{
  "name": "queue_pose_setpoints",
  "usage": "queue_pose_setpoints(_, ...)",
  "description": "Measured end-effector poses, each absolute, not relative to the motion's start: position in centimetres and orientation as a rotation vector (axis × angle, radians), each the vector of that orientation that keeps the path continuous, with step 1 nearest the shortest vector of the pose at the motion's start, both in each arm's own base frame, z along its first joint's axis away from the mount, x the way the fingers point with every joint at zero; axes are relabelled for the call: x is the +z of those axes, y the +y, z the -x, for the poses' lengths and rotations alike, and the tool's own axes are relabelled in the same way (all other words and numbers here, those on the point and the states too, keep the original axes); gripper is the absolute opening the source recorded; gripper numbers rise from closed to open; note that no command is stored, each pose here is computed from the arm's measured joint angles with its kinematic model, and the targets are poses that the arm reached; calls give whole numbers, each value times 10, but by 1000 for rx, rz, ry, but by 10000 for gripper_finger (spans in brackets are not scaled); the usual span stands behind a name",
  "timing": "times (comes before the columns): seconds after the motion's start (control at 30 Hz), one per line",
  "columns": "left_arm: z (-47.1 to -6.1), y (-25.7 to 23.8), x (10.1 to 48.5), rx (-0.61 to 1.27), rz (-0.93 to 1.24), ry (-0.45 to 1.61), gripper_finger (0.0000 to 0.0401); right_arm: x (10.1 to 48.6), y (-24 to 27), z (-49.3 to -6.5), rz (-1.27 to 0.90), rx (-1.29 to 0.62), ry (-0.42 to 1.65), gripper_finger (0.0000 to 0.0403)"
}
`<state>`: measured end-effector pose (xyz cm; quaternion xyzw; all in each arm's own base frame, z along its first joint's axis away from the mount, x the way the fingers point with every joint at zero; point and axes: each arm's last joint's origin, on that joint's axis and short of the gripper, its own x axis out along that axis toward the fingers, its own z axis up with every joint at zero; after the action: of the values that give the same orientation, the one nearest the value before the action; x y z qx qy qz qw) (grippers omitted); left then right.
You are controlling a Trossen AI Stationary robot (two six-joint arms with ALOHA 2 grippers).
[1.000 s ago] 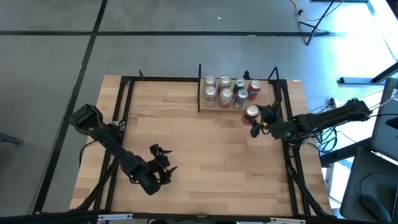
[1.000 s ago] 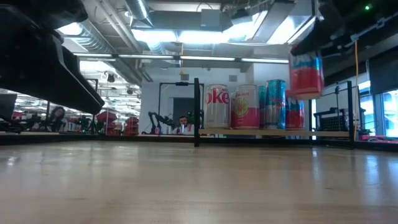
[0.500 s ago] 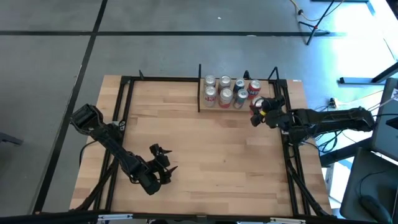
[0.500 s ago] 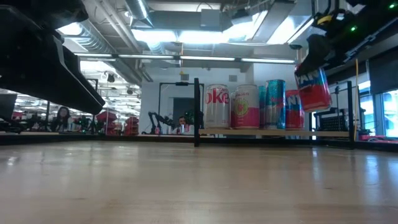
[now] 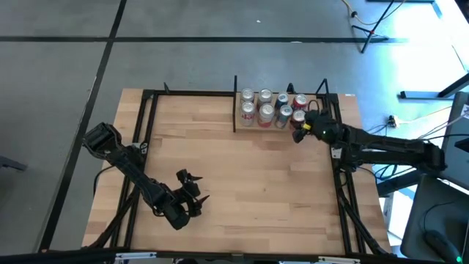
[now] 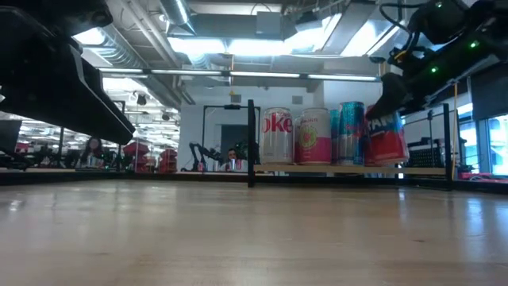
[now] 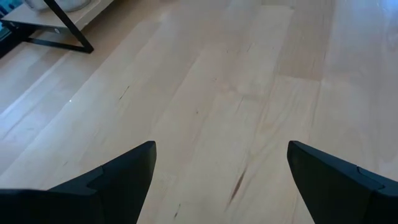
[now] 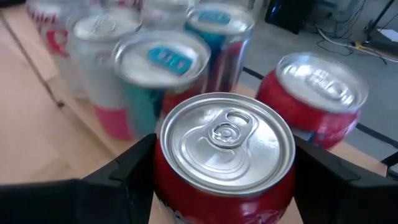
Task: Place canned beverage on shelf
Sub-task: Put the red soda can on the shelf aligned with the other red soda can
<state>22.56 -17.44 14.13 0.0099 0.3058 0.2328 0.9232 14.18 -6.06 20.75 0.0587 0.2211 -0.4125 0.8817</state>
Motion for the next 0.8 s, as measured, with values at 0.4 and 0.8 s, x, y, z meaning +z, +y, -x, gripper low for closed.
queue_pose_setpoints(0.4,-226,-174,141,479,-19,627,350,206,-86,-135,-159,-851,455,267)
queue_pose_setpoints(0.8,-226,-174,141,479,-19,627,350,205,-89,-136,-138,-860,472,390)
